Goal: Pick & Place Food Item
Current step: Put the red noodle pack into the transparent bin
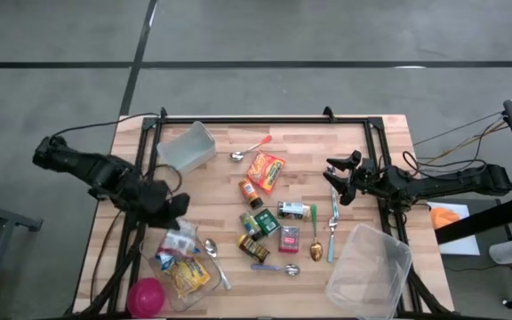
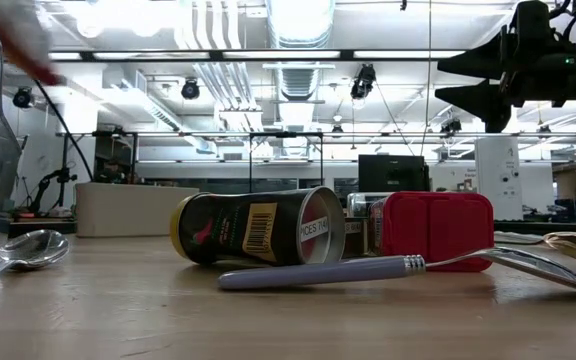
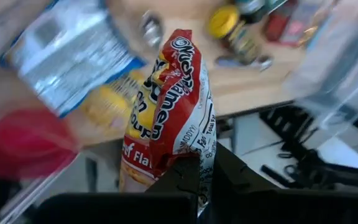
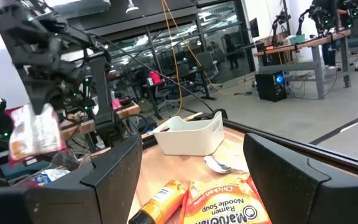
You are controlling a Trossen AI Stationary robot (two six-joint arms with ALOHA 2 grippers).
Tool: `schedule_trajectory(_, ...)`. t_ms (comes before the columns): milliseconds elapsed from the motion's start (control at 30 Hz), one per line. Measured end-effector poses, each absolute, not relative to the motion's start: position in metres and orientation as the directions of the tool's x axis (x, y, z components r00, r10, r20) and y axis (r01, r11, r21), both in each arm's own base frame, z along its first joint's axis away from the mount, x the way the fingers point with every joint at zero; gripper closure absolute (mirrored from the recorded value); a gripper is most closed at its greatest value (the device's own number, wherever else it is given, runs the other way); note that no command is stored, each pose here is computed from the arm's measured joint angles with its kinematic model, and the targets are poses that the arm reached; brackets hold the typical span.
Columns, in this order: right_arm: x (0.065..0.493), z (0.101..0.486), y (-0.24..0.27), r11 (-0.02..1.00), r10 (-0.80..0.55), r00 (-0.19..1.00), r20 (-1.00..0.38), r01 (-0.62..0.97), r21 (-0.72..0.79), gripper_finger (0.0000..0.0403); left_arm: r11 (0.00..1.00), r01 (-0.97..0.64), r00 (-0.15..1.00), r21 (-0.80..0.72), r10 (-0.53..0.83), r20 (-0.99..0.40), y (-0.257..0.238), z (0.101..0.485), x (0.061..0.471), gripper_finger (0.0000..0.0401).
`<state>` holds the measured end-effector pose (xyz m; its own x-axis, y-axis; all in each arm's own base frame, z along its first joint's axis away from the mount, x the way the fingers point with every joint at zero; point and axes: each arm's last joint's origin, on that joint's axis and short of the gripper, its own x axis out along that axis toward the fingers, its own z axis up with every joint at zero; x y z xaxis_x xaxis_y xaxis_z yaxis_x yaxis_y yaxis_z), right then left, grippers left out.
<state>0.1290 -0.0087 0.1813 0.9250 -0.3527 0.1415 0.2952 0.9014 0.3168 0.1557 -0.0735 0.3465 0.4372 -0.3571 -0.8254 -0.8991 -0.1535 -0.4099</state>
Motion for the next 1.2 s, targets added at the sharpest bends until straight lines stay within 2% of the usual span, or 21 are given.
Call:
schedule_trajectory(300, 0.129, 0.181, -0.009, 0.901, -0.353, 0.925, 0.142, 0.295, 0.317, 0.0126, -0.193, -0.969, 0.210, -0.152, -0.324, -0.923, -0.091, 0.336, 0.127, 0.0391)
schedule_trajectory(500, 0.129, 0.181, -0.009, 0.901, -0.353, 0.925, 0.142, 0.295, 0.317, 0.0126, -0.183, -0.978, 0.148, -0.099, -0.282, -0.948, -0.089, 0.332, 0.122, 0.0391)
schedule_trajectory(767, 0.129, 0.181, -0.009, 0.901, -0.353, 0.925, 0.141, 0.295, 0.317, 0.0126, -0.046, -0.995, 0.098, -0.091, -0.183, -0.978, -0.089, 0.326, 0.125, 0.0391)
schedule_trajectory(1200, 0.129, 0.181, -0.009, 0.901, -0.353, 0.925, 0.141, 0.295, 0.317, 0.0126, 0.015, -0.992, 0.123, -0.128, -0.206, -0.971, -0.107, 0.315, 0.151, 0.0391)
